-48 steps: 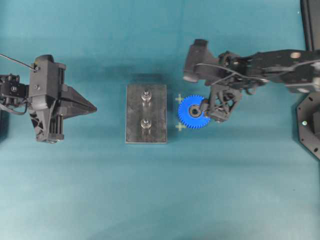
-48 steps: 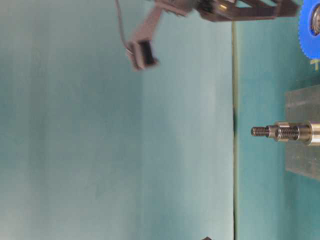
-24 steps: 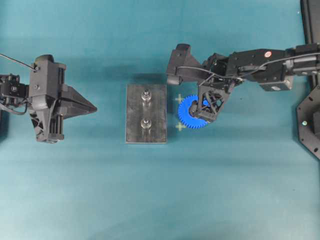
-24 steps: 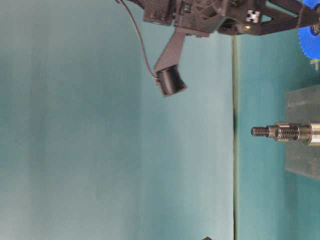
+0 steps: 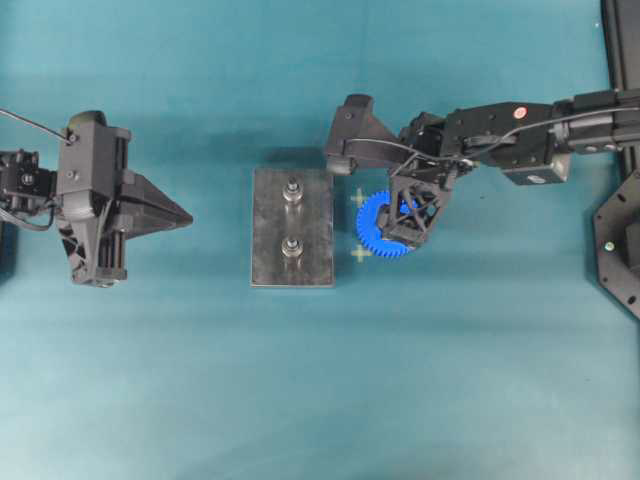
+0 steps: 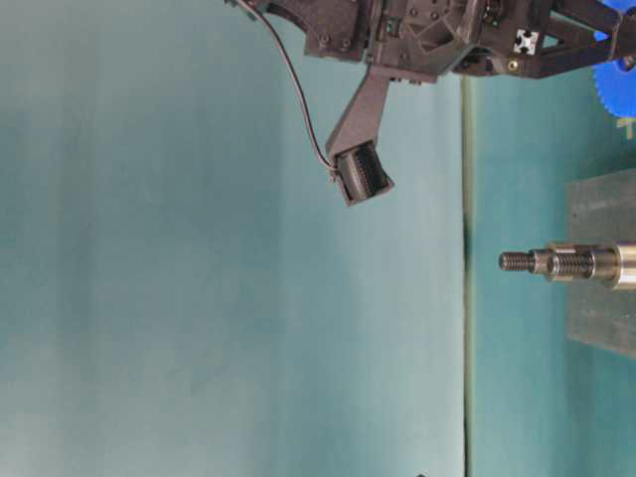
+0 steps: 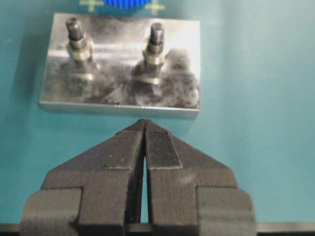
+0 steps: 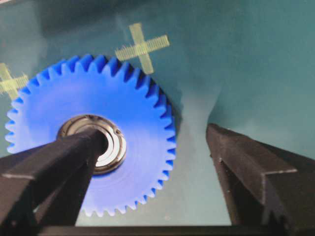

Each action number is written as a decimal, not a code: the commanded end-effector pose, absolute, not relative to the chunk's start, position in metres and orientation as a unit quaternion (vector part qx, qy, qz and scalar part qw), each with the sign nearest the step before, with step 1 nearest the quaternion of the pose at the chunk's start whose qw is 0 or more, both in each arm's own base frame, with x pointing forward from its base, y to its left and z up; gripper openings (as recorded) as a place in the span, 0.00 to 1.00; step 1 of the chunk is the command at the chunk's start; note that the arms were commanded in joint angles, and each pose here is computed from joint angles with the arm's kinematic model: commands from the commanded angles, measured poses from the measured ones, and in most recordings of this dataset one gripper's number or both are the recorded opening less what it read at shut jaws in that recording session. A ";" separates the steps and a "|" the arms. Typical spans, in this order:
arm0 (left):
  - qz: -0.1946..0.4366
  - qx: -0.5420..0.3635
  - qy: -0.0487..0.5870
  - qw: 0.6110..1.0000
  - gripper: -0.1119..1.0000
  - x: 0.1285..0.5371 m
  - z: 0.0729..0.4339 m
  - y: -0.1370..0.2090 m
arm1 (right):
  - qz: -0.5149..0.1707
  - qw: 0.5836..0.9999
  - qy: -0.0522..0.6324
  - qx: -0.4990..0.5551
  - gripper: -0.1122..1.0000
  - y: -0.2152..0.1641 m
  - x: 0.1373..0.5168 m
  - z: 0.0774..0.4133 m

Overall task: Fit the large gear onto the shaft.
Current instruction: 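Lift the blue gear with the right gripper and carry it over the upper shaft, then align the gear bearing with the upper shaft and push it on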

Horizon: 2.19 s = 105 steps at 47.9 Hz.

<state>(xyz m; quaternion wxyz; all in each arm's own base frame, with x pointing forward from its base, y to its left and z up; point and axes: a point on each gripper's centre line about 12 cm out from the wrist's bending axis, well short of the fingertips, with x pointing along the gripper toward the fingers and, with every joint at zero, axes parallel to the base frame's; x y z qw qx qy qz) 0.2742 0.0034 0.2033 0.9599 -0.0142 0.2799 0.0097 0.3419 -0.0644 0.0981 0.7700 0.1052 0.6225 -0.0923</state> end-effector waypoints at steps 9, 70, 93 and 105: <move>0.009 -0.015 0.274 0.962 0.10 0.275 0.205 0.003 | -0.093 0.755 0.641 0.106 0.55 -0.066 0.338 0.096; 0.000 -0.013 0.273 0.962 0.10 0.275 0.205 -0.002 | -0.078 0.808 0.574 0.106 0.54 -0.093 0.451 0.211; -0.001 -0.012 0.276 0.961 0.10 0.275 0.204 -0.003 | -0.057 0.794 0.596 0.104 0.54 -0.092 0.468 0.199; 0.000 -0.013 0.273 0.962 0.10 0.275 0.204 -0.002 | -0.054 0.793 0.599 0.099 0.54 -0.094 0.467 0.199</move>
